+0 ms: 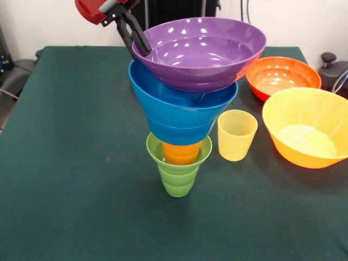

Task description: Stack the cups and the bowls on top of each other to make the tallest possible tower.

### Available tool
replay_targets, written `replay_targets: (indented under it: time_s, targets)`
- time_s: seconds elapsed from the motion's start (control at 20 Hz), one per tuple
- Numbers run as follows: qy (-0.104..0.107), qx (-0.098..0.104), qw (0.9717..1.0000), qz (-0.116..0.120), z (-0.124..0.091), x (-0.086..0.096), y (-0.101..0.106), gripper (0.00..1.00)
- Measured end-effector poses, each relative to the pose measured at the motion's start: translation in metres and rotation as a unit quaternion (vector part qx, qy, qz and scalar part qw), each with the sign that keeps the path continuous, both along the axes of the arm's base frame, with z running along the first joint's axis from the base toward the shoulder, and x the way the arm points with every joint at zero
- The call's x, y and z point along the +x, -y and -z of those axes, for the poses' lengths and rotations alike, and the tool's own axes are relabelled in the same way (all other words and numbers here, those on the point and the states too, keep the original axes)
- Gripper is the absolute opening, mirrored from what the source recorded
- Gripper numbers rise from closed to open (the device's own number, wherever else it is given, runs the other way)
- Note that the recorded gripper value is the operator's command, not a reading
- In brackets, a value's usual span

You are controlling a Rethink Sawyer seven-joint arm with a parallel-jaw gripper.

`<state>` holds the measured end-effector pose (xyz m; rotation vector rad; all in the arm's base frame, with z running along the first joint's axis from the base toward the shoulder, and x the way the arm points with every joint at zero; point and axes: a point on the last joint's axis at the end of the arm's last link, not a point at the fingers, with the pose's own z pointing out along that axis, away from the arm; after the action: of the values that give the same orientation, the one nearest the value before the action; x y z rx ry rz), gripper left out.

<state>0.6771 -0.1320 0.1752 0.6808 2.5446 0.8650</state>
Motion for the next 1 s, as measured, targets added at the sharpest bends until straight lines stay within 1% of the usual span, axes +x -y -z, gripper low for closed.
replay_targets:
  time_s: [0.3, 1.0]
  targets:
    - [0.015, -0.016, 0.9998, -0.002, 0.0034, -0.0034, 0.0004, 0.0]
    - [0.021, -0.032, 0.9992, -0.013, 0.0064, -0.007, 0.0, 0.0]
